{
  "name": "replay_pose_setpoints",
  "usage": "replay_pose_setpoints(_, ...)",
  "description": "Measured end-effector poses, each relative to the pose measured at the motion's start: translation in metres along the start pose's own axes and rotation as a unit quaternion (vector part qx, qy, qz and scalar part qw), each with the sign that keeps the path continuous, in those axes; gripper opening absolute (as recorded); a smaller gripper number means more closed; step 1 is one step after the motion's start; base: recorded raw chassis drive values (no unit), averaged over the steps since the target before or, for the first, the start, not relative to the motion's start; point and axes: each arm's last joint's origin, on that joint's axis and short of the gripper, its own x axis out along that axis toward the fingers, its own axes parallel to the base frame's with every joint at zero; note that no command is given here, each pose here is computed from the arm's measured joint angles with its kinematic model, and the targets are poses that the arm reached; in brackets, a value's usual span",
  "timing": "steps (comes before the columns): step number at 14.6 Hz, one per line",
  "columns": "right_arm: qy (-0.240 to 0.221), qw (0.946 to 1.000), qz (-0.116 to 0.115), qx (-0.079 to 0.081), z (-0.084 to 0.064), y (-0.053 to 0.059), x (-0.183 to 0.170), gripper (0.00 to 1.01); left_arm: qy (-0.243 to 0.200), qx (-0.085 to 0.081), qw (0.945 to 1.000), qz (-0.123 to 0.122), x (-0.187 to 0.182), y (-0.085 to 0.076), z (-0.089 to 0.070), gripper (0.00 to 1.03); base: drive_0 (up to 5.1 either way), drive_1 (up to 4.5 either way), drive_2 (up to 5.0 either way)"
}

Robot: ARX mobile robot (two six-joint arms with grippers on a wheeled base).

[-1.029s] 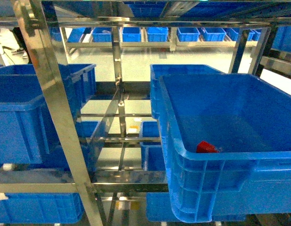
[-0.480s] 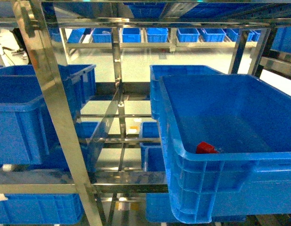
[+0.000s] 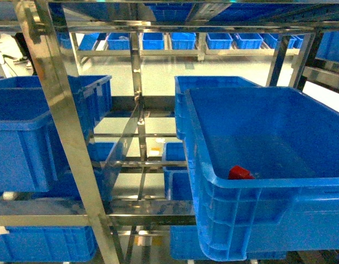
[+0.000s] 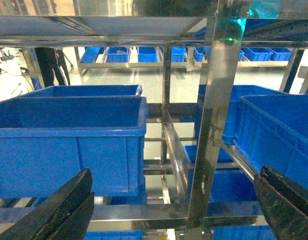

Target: Pick red block from blue box to shelf

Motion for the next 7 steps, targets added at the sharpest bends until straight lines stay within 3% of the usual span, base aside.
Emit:
replay_pose_setpoints(1,0.0,1.0,0.0,0.0,0.0,0.0,0.0,0.96,0.0,0.0,1.0,0.0,0.0,0.0,0.0,0.98,0.0,0.0,0.0)
replay_pose_setpoints(2,0.0,1.0,0.0,0.0,0.0,0.0,0.0,0.99,0.0,0.0,1.0,0.0,0.0,0.0,0.0,0.98,0.0,0.0,0.0)
replay_pose_setpoints(7,0.0,1.0,0.0,0.0,0.0,0.0,0.0,0.98,0.0,0.0,1.0,0.0,0.0,0.0,0.0,0.98,0.0,0.0,0.0)
